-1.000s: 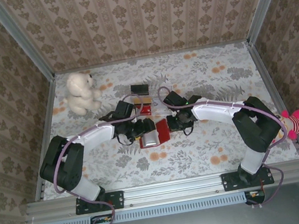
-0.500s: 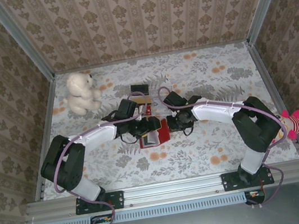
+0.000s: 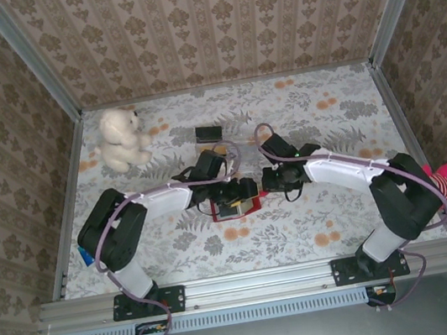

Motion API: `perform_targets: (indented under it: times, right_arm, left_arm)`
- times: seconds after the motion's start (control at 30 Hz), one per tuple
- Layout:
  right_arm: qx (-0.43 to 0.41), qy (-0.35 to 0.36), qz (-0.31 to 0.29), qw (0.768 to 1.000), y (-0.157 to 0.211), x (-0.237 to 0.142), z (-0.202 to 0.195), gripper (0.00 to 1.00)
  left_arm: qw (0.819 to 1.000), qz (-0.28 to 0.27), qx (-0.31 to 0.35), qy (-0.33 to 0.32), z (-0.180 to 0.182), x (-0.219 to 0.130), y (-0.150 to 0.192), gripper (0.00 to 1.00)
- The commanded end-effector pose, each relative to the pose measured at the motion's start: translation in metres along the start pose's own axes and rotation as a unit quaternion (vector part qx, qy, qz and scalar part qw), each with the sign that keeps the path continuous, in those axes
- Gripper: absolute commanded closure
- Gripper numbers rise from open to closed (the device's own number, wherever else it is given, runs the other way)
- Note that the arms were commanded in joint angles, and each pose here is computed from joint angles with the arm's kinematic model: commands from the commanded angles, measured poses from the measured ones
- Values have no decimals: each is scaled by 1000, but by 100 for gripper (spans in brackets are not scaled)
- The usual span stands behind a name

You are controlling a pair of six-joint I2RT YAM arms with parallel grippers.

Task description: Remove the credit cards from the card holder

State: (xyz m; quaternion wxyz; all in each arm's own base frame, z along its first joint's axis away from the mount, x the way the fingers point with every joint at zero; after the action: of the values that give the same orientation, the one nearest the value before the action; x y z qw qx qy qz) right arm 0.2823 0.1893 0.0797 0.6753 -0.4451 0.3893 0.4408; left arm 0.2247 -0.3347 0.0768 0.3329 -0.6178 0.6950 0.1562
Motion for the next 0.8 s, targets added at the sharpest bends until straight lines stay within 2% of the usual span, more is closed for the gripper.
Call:
perform_targets:
  times: [0.0, 0.17, 0.37, 0.43, 0.6, 0.77]
  right_arm:
    - [27, 6, -28, 999, -8, -8, -9, 71]
    - [25, -18, -31, 999, -10, -13, -1, 71]
    - [9, -91, -25, 996, -14, -21, 27, 72]
    - [4, -113, -20, 993, -13, -23, 37, 74]
    - [0, -148, -5, 989, -9, -19, 56, 85]
    - [-1, -165, 16, 986, -2, -9, 70, 88]
  left_arm:
    - [1000, -9, 2, 0, -5, 6, -7, 35]
    - [1000, -4, -7, -25, 6, 8, -4, 44]
    - [1000, -5, -3, -29, 5, 3, -5, 57]
    - [1000, -7, -3, -30, 5, 1, -5, 63]
    - [999, -9, -10, -34, 11, -3, -4, 72]
    - [999, -12, -12, -33, 13, -7, -4, 82]
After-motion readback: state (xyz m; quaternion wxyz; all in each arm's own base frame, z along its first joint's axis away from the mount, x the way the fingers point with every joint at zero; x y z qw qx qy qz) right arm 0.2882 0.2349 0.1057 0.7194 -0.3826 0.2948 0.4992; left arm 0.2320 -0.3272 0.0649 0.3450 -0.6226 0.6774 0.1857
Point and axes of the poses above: each hand's point on the last joint's axis, 136 mm out from that joint toward the fingers, its own x axis out along the fingers, its own z axis along the line the jaws close on, y = z × x, the point moved 2 cm from there along -x, back along the fingers, and after that the axes turned 4 degrees about x, right-handed, at the moved point
